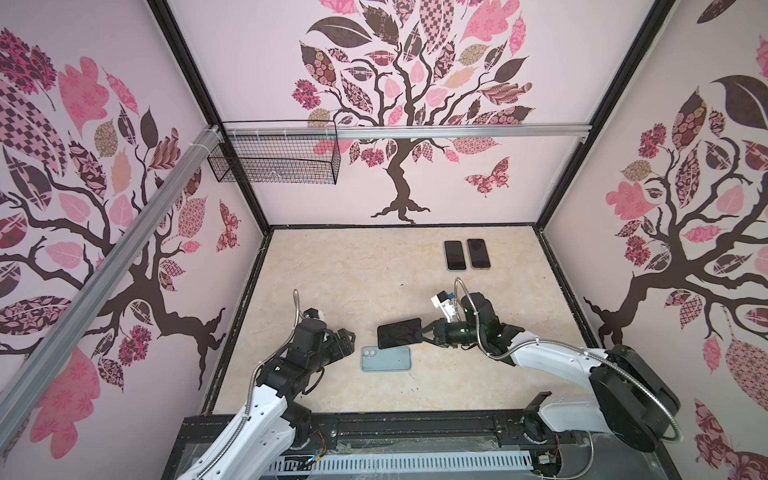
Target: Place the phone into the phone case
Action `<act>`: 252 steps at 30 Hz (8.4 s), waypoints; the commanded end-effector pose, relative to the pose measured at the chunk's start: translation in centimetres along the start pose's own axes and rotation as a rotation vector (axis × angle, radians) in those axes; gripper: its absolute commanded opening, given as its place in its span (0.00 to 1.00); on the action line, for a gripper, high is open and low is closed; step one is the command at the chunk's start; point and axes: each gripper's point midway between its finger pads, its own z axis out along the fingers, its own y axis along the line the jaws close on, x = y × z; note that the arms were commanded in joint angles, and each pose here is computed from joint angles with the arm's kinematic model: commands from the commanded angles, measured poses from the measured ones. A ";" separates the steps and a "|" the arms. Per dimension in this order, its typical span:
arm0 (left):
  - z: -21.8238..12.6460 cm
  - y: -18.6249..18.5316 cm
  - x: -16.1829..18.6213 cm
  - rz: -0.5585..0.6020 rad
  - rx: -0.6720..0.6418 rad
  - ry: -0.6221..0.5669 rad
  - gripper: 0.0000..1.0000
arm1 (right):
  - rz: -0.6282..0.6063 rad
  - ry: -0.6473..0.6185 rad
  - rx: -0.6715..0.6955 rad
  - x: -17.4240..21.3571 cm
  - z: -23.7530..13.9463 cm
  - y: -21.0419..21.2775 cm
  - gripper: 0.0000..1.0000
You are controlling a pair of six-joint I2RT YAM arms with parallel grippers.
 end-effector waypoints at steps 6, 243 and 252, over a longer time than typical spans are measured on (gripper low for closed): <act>0.9 -2.0 0.1 0.018 0.086 0.043 0.78 | -0.001 0.066 -0.033 1.0 1.9 0.5 0.00; 7.4 -3.5 1.1 0.197 0.007 0.274 0.37 | -0.199 0.182 0.493 -2.8 4.5 -9.6 0.18; 7.8 -2.9 1.7 0.201 -0.013 0.302 0.39 | -0.204 0.182 0.508 -2.9 4.3 -9.6 0.18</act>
